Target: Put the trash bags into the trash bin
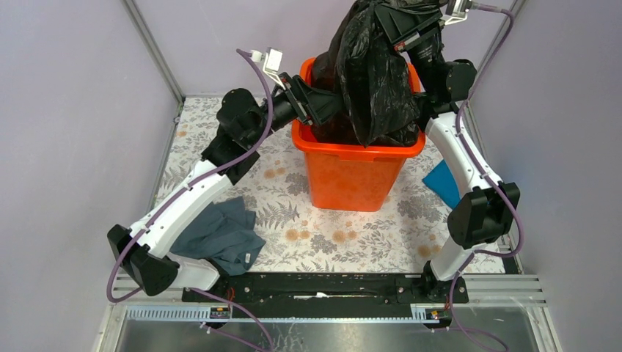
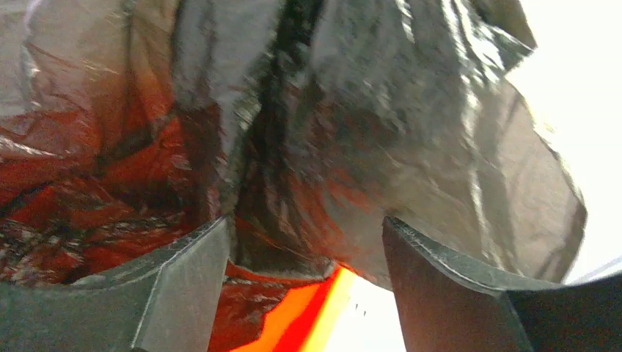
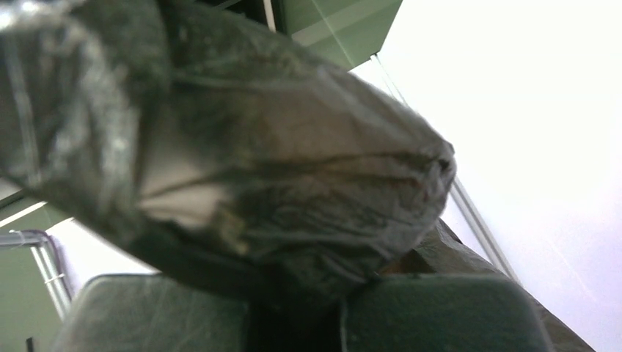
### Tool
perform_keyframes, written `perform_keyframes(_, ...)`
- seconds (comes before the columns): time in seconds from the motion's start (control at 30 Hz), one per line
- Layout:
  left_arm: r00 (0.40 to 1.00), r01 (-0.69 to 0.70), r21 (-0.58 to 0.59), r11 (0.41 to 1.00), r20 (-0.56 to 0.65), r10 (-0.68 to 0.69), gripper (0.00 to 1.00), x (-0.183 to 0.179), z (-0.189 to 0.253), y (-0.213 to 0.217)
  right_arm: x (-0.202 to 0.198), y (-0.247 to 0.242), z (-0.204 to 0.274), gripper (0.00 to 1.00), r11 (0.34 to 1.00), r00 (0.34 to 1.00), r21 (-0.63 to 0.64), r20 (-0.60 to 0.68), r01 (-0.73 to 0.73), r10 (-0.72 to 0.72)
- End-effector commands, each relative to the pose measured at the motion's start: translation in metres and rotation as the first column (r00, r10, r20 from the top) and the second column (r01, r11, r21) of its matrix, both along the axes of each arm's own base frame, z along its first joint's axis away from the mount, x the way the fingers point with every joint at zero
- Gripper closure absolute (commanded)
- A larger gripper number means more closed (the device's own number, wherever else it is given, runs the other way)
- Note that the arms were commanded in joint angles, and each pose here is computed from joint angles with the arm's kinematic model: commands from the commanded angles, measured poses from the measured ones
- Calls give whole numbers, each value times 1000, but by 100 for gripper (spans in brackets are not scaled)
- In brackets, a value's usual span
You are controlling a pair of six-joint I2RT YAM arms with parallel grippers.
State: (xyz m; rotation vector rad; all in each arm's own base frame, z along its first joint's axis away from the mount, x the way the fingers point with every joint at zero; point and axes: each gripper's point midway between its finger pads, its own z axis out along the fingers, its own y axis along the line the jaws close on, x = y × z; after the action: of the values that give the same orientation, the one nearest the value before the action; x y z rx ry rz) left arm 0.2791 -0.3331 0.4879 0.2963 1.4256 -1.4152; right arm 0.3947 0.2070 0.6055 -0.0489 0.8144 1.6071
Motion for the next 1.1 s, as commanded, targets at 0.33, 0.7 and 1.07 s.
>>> perform_keyframes(0.33,973,-230,-88,969,-17,230,1,2,0,49,-47,53,-22,100,975,991,-177,-38,-135,130)
perform_keyframes(0.7,860,-494,-86,865,97,501,1,-23,24,130,-53,42,-50,100,969,988,-244,-155,-25,-14)
perform_keyframes(1.07,962,-123,7,992,247,117,1,-55,41,63,-61,47,-43,100,958,992,-284,-127,-49,13)
